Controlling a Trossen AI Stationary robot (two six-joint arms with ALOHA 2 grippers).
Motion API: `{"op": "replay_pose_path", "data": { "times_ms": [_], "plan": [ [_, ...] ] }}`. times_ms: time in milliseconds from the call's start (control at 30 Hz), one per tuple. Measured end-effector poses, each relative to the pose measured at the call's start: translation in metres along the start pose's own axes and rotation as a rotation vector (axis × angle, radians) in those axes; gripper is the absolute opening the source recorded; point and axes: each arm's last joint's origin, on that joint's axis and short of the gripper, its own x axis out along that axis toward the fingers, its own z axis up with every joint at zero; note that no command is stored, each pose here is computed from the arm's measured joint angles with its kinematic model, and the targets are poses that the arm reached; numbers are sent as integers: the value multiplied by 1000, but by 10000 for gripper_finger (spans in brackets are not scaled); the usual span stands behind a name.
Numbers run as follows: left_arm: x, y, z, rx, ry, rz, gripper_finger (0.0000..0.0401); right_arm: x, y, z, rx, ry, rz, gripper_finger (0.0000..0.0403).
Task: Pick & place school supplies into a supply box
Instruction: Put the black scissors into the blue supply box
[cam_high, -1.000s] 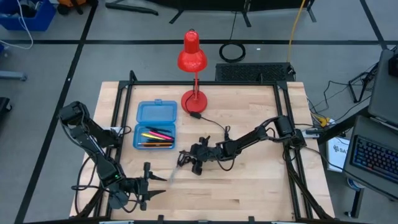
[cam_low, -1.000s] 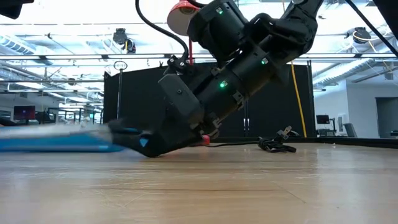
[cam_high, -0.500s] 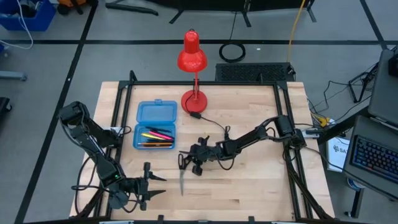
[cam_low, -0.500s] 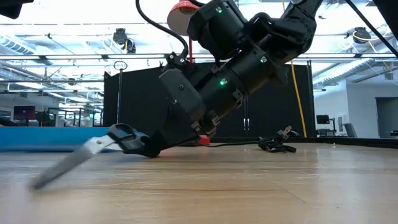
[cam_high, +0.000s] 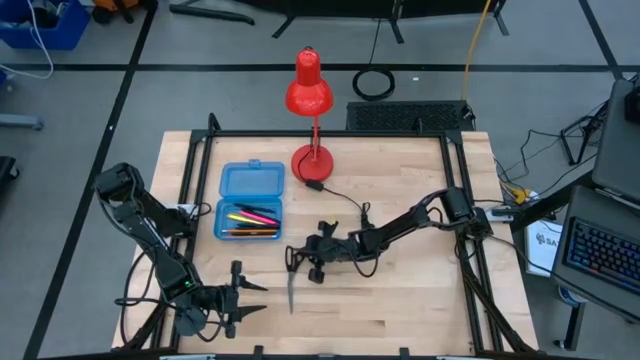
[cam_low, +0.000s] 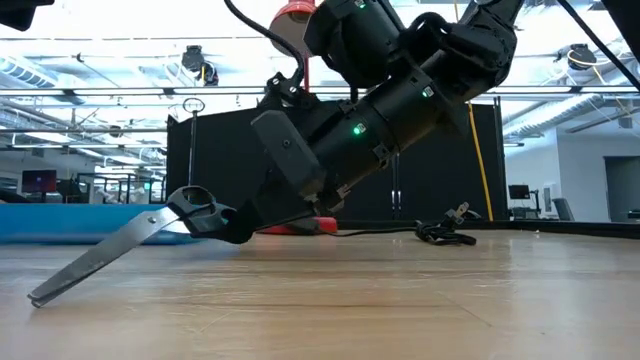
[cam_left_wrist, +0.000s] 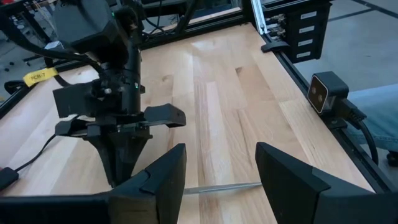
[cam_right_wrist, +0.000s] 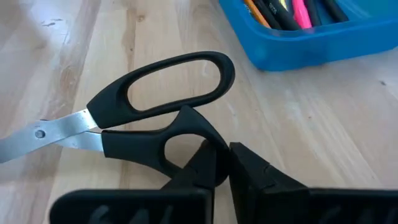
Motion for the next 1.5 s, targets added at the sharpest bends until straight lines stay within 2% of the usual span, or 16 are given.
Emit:
{"op": "replay_pose_path", "data": {
  "times_ms": [400,867,967,1100,1233,1333,1500],
  "plan": [
    [0,0,0,2,-1,0,200,-5,2,19,-109,-160,-62,12],
    [0,0,1,-1,-6,-2,200,-44,-1,73,-329,-369,-312,5],
    [0,0,0,-5,-4,-1,200,-49,-2,80,-350,-405,-335,5],
    [0,0,1,-6,-5,-2,200,-53,-6,87,-352,-450,-462,5],
    [0,0,1,-6,-5,-1,200,-52,-14,91,-411,-445,-506,5],
    [0,0,1,-6,-5,-1,200,-50,-20,93,-499,-429,-513,5],
    [0,0,1,-6,-9,9,200,-43,-33,93,-504,-426,-538,5]
  ]
}}
